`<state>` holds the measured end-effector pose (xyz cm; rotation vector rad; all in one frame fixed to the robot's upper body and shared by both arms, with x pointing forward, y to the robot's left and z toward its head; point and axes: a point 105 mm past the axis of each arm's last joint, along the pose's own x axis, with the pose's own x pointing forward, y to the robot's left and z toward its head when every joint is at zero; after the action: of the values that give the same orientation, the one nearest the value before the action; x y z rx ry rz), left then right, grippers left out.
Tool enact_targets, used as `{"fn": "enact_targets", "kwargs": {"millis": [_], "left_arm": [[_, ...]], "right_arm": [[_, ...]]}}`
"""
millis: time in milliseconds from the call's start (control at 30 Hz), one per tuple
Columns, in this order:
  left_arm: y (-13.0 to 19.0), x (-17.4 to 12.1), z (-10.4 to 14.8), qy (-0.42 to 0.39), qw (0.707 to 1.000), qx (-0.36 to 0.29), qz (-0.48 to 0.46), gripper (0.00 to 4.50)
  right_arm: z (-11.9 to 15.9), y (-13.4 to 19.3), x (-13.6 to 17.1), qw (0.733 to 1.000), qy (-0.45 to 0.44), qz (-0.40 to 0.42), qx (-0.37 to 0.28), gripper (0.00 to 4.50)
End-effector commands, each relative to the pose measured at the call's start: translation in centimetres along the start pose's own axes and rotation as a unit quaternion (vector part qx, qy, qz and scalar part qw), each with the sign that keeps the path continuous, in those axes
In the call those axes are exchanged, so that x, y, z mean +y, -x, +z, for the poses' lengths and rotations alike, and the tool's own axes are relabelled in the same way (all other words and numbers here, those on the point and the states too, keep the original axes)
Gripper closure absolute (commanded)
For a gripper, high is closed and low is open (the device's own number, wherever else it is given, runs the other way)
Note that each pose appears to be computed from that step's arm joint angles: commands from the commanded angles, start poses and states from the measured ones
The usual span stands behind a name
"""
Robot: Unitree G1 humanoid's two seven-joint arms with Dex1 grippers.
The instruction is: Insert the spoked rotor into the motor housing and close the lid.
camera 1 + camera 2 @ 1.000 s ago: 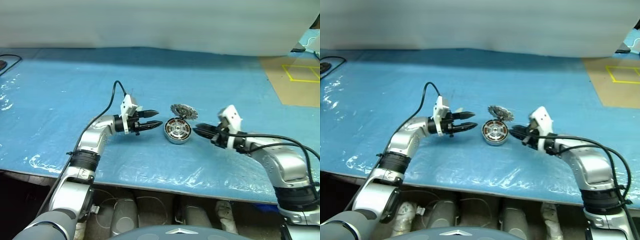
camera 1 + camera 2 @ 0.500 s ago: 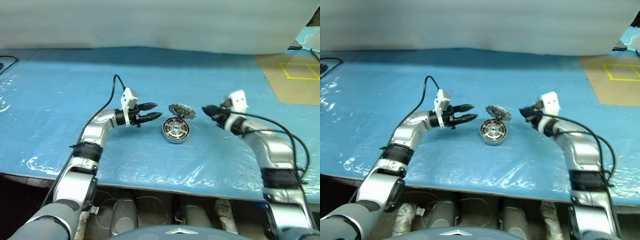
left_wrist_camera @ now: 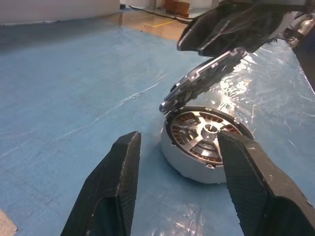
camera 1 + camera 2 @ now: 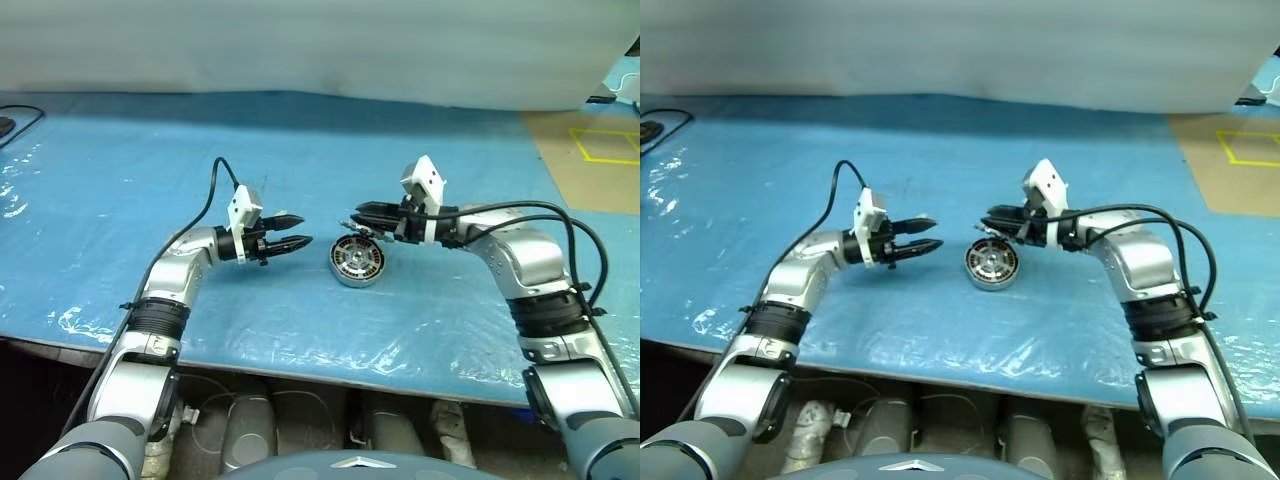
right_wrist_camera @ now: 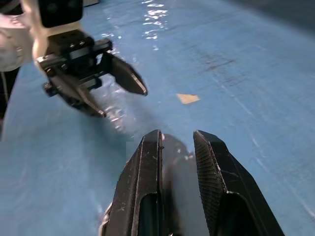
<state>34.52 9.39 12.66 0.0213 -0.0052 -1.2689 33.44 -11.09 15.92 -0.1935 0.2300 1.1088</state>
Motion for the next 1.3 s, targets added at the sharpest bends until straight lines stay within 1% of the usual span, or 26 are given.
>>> {"fn": "enact_targets", "kwargs": {"millis": [33, 100, 233, 367, 433, 533, 700, 767, 867, 900, 967, 1000, 1100, 1200, 1300], "left_arm": [[0.5, -0.8, 1.0, -0.025, 0.999, -0.014, -0.023, 1.91], [0.6, -1.2, 0.7, -0.031, 0.999, -0.008, -0.033, 1.91], [1.3, -2.7, -1.3, -0.029, 0.996, 0.040, -0.079, 1.91], [1.9, -3.1, -2.1, -0.017, 0.994, 0.062, -0.092, 1.91], [2.2, -3.3, -2.6, -0.023, 0.992, 0.076, -0.097, 1.91], [2.4, -3.6, -3.3, -0.032, 0.990, 0.093, -0.103, 1.91], [2.2, -3.6, -3.3, -0.036, 0.991, 0.089, -0.098, 1.91], [2.1, -3.5, -3.3, -0.038, 0.991, 0.083, -0.093, 1.91], [1.6, -3.2, -2.5, -0.029, 0.995, 0.055, -0.077, 1.91], [1.5, -3.1, -2.2, -0.023, 0.996, 0.046, -0.072, 1.91], [1.4, -3.0, -1.8, -0.018, 0.997, 0.037, -0.068, 1.91], [1.4, -3.0, -1.7, -0.018, 0.997, 0.036, -0.067, 1.91], [1.4, -3.0, -1.7, -0.018, 0.997, 0.035, -0.065, 1.91], [1.3, -3.0, -1.7, -0.018, 0.997, 0.034, -0.064, 1.91], [1.3, -3.2, -1.9, -0.016, 0.997, 0.035, -0.064, 1.91]], "right_arm": [[-1.7, -0.1, 1.8, 0.999, -0.006, 0.026, 0.023, 3.49], [-2.7, -0.2, 2.3, 0.999, -0.008, 0.030, 0.038, 3.49], [-4.5, -1.4, 1.6, 0.998, -0.035, -0.012, 0.041, 3.49], [-5.8, -2.1, 1.0, 0.997, -0.049, -0.037, 0.049, 3.49], [-6.8, -2.2, 1.2, 0.995, -0.068, -0.033, 0.058, 3.49], [-9.0, -2.1, 2.5, 0.993, -0.073, -0.008, 0.094, 3.49], [-12.3, -1.6, 2.9, 0.987, -0.035, -0.015, 0.157, 3.49], [-12.3, -1.7, 2.6, 0.988, -0.020, -0.028, 0.152, 3.49], [-7.9, -2.1, 0.9, 0.996, -0.037, -0.070, 0.048, 3.49], [-6.5, -1.9, 0.5, 0.996, -0.026, -0.077, 0.026, 3.32], [-4.6, -1.4, 0.1, 0.997, 0.008, -0.077, 0.008, 2.92], [-3.8, -1.1, 0.2, 0.997, 0.013, -0.071, -0.001, 2.63], [-1.9, -0.6, 1.0, 0.999, 0.019, -0.042, -0.013, 1.58], [-1.7, -0.5, 1.6, 0.999, 0.043, -0.033, 0.007, 0.59], [-2.1, -0.8, 2.7, 0.998, 0.054, -0.013, 0.018, 0.59]]}}
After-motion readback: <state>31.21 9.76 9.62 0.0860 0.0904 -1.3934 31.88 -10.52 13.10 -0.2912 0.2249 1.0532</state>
